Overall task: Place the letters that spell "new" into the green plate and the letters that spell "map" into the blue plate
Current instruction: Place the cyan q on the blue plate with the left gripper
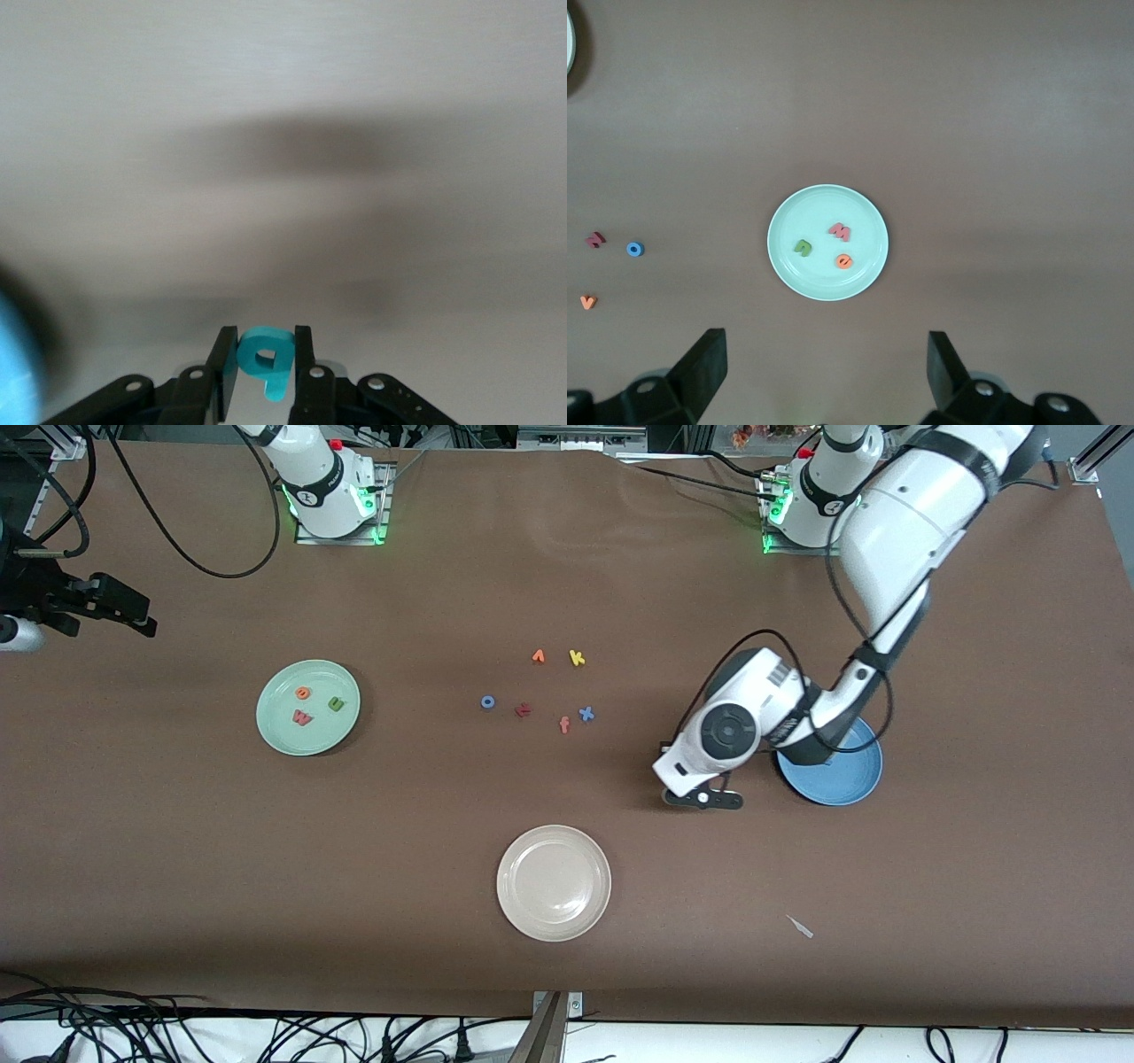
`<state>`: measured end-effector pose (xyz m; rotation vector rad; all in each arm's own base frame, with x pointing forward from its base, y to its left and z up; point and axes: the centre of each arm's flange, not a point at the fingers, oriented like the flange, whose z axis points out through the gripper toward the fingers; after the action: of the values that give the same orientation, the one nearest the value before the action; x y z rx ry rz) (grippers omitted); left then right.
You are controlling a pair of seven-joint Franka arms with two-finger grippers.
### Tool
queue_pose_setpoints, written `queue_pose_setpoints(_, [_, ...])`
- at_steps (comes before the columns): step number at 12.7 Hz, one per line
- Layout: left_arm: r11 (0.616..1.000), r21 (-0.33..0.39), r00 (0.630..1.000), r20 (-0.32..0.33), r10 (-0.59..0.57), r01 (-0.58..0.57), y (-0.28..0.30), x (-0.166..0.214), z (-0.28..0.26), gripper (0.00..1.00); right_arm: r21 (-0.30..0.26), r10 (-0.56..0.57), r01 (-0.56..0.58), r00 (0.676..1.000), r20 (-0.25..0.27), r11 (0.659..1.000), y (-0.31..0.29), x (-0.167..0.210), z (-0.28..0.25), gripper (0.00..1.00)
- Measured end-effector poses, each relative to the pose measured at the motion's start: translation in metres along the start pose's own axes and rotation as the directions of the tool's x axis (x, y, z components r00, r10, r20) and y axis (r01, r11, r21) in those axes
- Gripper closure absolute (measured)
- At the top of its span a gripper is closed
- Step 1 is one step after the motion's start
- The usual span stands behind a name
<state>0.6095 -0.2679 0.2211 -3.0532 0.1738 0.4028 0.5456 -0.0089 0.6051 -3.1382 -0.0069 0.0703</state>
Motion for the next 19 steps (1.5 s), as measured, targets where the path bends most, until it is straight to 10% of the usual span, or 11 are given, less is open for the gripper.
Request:
queue_pose_setpoints(10, [0.978,-0.045,0.965,0.16,0.207,-0.202,-0.209,0.001,-0.012,0.7,0.001,0.0,0.0,1.0,0.0,1.0,0.0,0.0,0.0,0.0])
queue_pose_setpoints(17, [0.985,-0.044,0.956,0.236,0.173,-0.168,-0.251,-0.006,-0.03,0.0,0.001,0.001,-0.001,1.0,0.001,1.0,0.0,0.0,0.0,0.0])
queue_pose_setpoints(19, [0.99,-0.038,0.957,0.251,0.144,-0.139,-0.269,-0.009,-0.051,0.0,0.001,0.001,-0.001,1.0,0.001,1.0,0.0,0.0,0.0,0.0])
